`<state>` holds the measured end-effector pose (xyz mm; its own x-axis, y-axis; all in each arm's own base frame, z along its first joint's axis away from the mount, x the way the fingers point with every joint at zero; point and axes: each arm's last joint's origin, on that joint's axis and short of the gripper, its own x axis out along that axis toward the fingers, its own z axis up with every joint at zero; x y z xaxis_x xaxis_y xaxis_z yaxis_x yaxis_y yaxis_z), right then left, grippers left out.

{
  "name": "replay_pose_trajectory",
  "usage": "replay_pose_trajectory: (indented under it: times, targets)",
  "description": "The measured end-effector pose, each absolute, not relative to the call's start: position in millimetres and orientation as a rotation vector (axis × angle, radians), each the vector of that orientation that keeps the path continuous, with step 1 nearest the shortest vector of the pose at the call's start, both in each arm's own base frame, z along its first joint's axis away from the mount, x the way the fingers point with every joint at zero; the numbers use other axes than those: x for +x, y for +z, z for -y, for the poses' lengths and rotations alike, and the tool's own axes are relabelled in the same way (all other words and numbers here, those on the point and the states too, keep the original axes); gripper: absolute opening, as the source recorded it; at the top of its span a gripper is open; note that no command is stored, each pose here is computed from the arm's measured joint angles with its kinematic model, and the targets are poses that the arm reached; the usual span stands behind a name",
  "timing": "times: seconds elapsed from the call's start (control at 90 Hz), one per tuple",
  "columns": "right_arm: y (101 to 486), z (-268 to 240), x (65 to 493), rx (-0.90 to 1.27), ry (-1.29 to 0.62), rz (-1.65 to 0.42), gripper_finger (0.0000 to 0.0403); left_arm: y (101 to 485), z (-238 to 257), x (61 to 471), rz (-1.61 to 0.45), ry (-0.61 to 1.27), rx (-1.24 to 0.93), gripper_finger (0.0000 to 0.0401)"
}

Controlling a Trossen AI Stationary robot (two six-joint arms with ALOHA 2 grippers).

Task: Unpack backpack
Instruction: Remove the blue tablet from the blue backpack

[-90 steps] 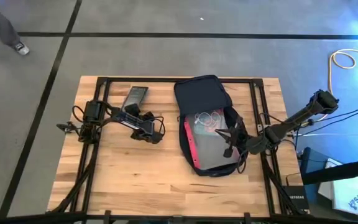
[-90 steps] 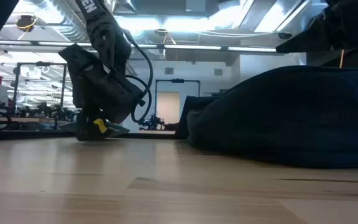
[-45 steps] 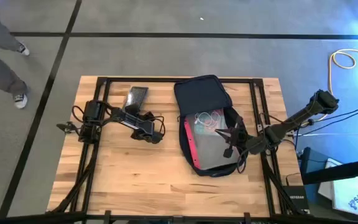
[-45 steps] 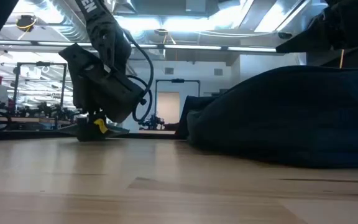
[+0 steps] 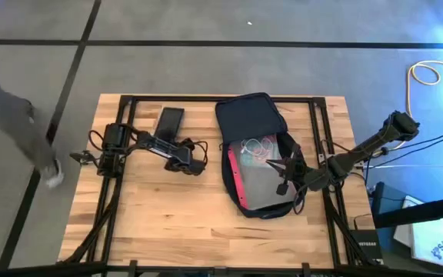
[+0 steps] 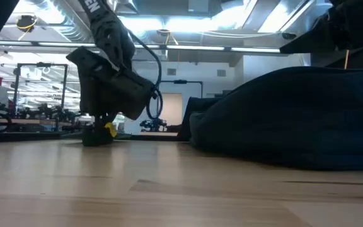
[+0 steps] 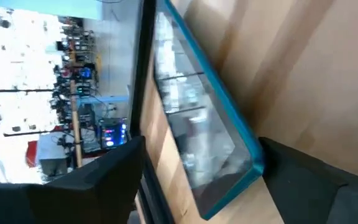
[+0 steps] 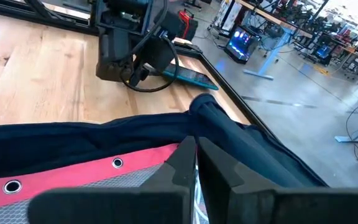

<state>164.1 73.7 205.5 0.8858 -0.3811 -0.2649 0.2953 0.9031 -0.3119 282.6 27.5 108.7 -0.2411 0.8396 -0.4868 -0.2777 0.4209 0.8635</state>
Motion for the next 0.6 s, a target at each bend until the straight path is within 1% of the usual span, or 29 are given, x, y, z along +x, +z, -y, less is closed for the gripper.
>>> replay_pose_trajectory:
  times: [0.111, 0.267, 0.4, 0.5, 0.6]
  targets:
    - [205, -74, 164, -0.269, -0.356, -0.328, 0.0000, 109, -29, 287, -1.508, 1.077, 0.481, 0.0291]
    - [205, -74, 164, -0.264, -0.349, -0.329, 0.0000, 110, -32, 293, -1.545, 1.021, 0.451, 0.0291]
    - [205, -74, 164, -0.263, -0.348, -0.329, 0.0000, 113, -37, 296, -1.587, 0.926, 0.454, 0.0290]
    - [205, -74, 164, -0.263, -0.348, -0.329, 0.0000, 118, -42, 297, -1.589, 0.891, 0.412, 0.0290]
    - [205, -74, 164, -0.268, -0.348, -0.334, 0.0000, 124, -45, 297, -1.554, 0.897, 0.358, 0.0290]
